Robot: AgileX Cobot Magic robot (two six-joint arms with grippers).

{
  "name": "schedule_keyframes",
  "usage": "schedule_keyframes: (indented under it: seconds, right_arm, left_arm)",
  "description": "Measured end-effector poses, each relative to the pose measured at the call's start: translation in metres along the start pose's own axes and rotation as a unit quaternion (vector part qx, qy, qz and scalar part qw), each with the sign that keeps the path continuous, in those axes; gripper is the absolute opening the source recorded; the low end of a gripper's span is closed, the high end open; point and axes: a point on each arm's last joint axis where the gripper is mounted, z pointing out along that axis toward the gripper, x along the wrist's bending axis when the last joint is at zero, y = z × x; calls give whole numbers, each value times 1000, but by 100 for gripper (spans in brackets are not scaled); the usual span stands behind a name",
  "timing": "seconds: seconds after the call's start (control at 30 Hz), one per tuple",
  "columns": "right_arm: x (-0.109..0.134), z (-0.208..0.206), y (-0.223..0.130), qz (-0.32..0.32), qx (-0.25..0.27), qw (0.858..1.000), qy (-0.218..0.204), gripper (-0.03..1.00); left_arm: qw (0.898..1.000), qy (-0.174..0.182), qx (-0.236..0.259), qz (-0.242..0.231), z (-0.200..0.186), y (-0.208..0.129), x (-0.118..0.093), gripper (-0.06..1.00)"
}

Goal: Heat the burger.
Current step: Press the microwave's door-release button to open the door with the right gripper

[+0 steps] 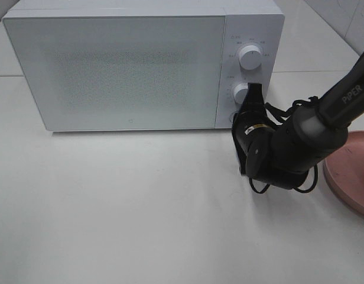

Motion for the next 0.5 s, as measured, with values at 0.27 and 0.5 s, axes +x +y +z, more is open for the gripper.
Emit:
schedule_keyframes:
  seconds: [0.27,0.5]
  right_arm:
    - [0,3,-2,-2,-7,1000,4,1]
    - [0,4,-2,-4,-11,1000,10,1]
  left_arm:
    - [1000,0,0,0,0,0,0,97]
    - [1000,0,0,0,0,0,0,97]
